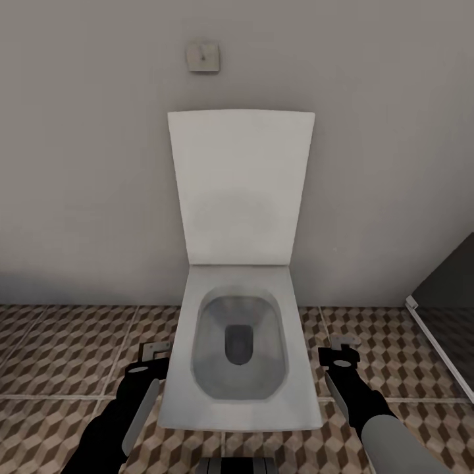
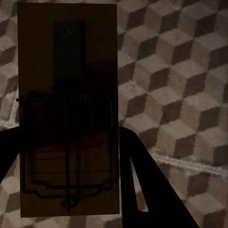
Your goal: Take the four mousetraps from the cabinet in the bathroom and place them on the bathroom floor. Make sure all four end up on the same floor surface, and ensure that at least two of them are either under or directly next to the same bathroom sink.
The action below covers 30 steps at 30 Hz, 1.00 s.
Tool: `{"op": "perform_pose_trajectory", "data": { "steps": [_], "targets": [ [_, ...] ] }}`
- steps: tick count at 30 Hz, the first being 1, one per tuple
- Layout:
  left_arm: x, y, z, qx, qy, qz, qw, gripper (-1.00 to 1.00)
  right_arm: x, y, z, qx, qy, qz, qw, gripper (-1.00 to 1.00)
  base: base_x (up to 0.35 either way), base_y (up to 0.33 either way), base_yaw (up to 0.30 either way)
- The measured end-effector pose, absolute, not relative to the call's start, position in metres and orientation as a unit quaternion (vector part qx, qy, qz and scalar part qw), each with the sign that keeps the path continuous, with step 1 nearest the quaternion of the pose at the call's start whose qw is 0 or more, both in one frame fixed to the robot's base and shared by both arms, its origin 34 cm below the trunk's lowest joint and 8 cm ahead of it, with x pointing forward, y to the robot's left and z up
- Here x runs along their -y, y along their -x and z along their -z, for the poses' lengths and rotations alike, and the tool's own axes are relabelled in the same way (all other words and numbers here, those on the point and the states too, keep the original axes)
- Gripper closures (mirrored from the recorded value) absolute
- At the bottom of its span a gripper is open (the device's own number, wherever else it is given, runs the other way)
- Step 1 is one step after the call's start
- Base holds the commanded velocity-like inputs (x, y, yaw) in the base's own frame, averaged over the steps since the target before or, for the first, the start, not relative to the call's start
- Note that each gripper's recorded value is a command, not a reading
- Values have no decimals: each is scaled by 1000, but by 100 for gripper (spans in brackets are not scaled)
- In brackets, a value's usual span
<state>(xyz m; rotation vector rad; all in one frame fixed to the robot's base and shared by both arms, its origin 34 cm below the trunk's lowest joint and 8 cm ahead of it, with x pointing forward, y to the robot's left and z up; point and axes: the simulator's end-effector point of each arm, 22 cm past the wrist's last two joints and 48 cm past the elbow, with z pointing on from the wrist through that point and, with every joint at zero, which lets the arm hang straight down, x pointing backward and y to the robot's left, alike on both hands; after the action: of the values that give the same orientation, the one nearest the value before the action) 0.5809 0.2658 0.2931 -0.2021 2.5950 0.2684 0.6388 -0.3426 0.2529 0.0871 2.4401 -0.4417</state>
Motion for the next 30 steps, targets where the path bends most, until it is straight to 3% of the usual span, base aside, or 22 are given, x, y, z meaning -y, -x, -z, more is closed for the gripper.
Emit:
{"op": "perform_pose_trajectory", "data": {
  "steps": [30],
  "targets": [
    [-268, -582, -295, -957, 76, -100, 262, 100, 343, -639, -253, -930, -33, 169, 324, 100, 9, -1, 0]
  ]
}}
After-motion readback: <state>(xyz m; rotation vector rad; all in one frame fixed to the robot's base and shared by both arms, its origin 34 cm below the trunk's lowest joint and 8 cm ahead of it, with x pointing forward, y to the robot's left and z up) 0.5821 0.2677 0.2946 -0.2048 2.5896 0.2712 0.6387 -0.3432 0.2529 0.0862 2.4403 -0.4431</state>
